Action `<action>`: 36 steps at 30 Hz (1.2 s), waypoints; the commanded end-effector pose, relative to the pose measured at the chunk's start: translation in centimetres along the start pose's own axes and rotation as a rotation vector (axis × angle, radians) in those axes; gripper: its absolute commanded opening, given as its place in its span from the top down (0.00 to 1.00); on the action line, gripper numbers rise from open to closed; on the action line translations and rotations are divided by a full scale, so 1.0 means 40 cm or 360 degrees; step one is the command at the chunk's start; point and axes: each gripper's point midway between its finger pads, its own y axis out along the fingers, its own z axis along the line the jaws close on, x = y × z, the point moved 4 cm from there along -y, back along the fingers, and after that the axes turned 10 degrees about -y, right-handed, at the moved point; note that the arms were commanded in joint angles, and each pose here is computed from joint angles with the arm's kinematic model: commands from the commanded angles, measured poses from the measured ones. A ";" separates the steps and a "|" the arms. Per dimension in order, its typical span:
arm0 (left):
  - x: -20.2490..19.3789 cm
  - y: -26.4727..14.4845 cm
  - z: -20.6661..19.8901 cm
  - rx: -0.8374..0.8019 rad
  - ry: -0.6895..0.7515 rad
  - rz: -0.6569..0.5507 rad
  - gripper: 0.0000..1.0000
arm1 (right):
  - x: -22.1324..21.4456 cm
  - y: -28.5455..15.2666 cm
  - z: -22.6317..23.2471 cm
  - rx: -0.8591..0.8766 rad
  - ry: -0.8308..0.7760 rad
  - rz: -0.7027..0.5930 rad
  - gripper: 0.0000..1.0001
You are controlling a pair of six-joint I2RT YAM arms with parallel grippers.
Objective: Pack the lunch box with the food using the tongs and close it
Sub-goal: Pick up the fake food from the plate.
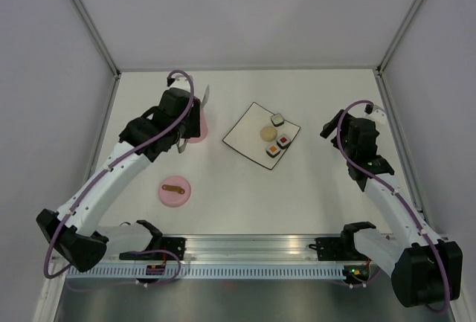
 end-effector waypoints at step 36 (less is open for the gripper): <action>-0.278 0.171 -0.460 -0.0401 0.0351 0.0340 0.39 | -0.008 -0.016 -0.039 -0.0150 0.0009 0.0006 0.02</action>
